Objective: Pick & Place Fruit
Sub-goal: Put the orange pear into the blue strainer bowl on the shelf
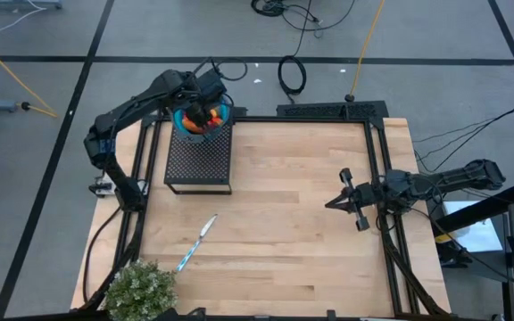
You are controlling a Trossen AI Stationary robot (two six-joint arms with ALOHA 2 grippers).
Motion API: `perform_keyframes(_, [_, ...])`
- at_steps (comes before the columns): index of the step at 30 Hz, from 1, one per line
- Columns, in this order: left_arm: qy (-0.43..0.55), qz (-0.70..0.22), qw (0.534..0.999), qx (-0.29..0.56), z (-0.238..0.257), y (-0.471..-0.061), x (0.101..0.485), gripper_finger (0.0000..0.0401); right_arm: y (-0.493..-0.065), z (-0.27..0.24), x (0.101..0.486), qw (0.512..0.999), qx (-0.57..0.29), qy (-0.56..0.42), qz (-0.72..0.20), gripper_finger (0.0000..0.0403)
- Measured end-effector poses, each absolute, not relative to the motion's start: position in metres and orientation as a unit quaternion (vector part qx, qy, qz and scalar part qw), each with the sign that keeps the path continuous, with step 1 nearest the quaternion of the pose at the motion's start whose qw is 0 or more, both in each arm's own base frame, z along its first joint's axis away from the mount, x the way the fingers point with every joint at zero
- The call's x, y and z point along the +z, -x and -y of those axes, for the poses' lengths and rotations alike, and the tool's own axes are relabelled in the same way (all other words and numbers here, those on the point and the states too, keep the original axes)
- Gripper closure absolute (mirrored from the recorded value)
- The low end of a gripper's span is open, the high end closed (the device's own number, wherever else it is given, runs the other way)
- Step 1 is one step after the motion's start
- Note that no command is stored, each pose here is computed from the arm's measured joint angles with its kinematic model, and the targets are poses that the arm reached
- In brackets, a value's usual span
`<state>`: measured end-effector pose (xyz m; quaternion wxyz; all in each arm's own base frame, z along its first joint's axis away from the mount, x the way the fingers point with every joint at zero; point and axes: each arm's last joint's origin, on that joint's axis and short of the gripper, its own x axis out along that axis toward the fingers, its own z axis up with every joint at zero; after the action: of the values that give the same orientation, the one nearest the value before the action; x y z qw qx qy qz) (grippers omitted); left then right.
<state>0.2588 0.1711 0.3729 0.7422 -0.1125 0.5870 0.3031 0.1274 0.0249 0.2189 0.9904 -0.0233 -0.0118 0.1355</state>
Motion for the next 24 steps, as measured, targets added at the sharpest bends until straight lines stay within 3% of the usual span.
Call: perform_keyframes(24, [0.199,-0.591,0.707,0.333,-0.181,-0.274,0.350,0.0401,-0.121,-0.024,0.215,0.990,0.135,0.011,0.026,0.0403])
